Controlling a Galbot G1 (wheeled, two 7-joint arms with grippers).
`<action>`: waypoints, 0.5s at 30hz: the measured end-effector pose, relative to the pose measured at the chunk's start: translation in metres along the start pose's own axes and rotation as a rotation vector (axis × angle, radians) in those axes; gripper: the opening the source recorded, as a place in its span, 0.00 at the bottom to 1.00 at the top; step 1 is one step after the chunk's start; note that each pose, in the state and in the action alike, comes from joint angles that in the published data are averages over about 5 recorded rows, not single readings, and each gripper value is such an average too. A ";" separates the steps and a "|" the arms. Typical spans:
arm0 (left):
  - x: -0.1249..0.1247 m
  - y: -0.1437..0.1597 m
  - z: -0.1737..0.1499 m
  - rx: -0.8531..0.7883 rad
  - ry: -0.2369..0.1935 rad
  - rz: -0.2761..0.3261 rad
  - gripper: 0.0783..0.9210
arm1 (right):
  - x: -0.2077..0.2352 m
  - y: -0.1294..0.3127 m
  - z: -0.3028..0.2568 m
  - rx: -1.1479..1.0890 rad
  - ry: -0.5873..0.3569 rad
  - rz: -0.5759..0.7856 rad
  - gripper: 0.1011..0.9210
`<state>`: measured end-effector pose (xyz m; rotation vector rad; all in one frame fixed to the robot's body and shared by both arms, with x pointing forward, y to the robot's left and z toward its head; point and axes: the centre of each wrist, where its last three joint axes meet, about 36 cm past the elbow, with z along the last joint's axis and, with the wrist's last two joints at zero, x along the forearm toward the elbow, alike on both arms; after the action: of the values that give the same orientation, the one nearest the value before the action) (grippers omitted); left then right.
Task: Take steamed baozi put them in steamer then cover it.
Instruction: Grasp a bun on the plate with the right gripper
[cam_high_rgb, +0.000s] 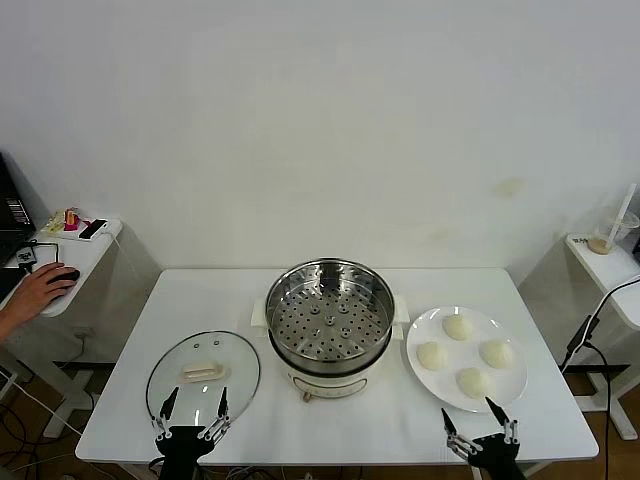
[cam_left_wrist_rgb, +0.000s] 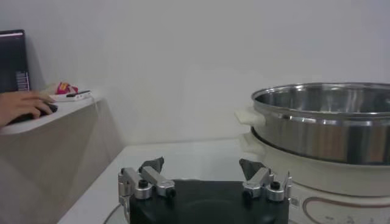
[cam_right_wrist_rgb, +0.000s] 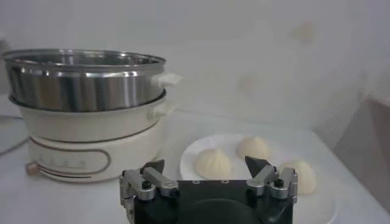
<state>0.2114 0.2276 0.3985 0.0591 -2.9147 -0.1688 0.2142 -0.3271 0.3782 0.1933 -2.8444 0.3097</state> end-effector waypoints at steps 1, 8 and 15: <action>0.000 0.000 0.000 -0.003 0.002 0.001 0.88 | -0.001 -0.003 -0.001 0.017 0.002 0.001 0.88; 0.002 0.000 -0.002 -0.047 0.019 0.012 0.88 | -0.024 -0.054 -0.015 0.274 0.035 0.007 0.88; 0.004 0.002 -0.005 -0.092 0.027 0.013 0.88 | -0.067 -0.117 -0.048 0.577 0.091 -0.057 0.88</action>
<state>0.2087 0.2288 0.4039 0.0271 -2.8753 -0.2967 0.3087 -0.4224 0.4264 0.3592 -2.5796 1.0894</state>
